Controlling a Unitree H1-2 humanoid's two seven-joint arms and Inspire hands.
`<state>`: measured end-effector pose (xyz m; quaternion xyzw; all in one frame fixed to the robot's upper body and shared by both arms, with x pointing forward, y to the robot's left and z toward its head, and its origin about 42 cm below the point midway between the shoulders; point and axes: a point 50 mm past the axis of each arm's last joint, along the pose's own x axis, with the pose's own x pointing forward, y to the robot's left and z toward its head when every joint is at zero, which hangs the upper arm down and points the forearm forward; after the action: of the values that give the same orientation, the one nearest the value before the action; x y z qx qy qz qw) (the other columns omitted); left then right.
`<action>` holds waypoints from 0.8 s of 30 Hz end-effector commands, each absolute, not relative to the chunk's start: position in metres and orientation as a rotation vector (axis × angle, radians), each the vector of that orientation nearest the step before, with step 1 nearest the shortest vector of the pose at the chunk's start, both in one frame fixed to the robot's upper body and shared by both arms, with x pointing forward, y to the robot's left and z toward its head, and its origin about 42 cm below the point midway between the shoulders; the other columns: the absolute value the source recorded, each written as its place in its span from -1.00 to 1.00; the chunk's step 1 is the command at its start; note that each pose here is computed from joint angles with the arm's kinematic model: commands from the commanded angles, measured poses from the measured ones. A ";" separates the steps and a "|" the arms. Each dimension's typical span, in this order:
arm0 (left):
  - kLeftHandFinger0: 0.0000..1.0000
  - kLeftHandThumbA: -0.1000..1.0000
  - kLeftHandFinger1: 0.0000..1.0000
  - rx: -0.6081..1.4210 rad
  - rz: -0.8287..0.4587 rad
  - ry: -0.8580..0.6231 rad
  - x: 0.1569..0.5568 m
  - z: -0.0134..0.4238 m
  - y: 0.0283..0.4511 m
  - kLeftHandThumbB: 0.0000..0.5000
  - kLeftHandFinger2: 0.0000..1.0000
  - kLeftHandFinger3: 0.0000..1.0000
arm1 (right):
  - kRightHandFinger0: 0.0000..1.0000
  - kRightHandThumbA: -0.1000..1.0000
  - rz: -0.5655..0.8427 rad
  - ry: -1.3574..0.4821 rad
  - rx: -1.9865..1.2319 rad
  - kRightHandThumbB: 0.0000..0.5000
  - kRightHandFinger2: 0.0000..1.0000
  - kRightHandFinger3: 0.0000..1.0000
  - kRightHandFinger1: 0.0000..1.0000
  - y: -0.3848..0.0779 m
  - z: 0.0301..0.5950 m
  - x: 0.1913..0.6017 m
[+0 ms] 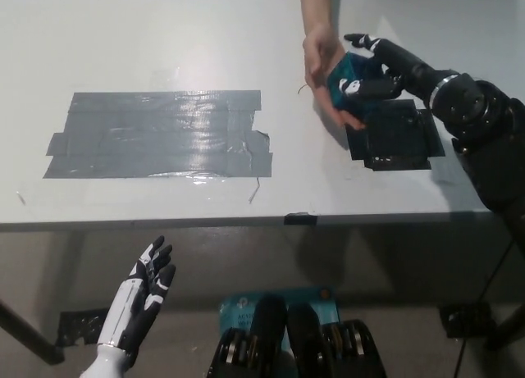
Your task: A person hands a rubik's cube to the robot and rhe robot picks it up with its right hand and places it on the black spot on the desk infron tof it
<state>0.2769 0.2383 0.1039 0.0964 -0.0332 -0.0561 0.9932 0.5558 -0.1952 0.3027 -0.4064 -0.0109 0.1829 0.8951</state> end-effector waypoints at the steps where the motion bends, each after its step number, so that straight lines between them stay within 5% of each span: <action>1: 1.00 0.68 1.00 0.196 -0.106 -0.108 0.279 0.111 0.243 -0.64 1.00 1.00 | -0.27 -1.00 0.205 -0.206 -0.803 -0.52 1.00 1.00 0.62 -0.202 0.352 0.553; 6: 0.94 0.73 1.00 0.216 -0.112 -0.109 0.280 0.111 0.244 -0.70 1.00 1.00 | -0.31 -1.00 0.104 -0.326 -0.723 -0.65 1.00 1.00 0.63 -0.208 0.371 0.549; 11: 0.90 0.74 1.00 0.214 -0.114 -0.109 0.279 0.112 0.244 -0.75 1.00 1.00 | -0.27 -1.00 0.021 -0.419 -0.670 -0.56 1.00 1.00 0.52 -0.219 0.382 0.547; 19: 0.88 0.73 1.00 0.211 -0.116 -0.112 0.281 0.113 0.244 -0.75 1.00 1.00 | -0.72 -1.00 -0.048 -0.386 -0.716 -0.46 0.96 1.00 0.16 -0.241 0.367 0.553; 24: 0.83 0.75 1.00 0.215 -0.115 -0.115 0.281 0.113 0.244 -0.74 1.00 1.00 | -0.72 -1.00 -0.030 -0.262 -0.769 -0.48 1.00 1.00 0.31 -0.244 0.327 0.556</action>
<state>0.2772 0.2396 0.1041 0.1000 -0.0335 -0.0566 0.9928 0.5541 -0.2357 0.3215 -0.3493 -0.1057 0.0080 0.9310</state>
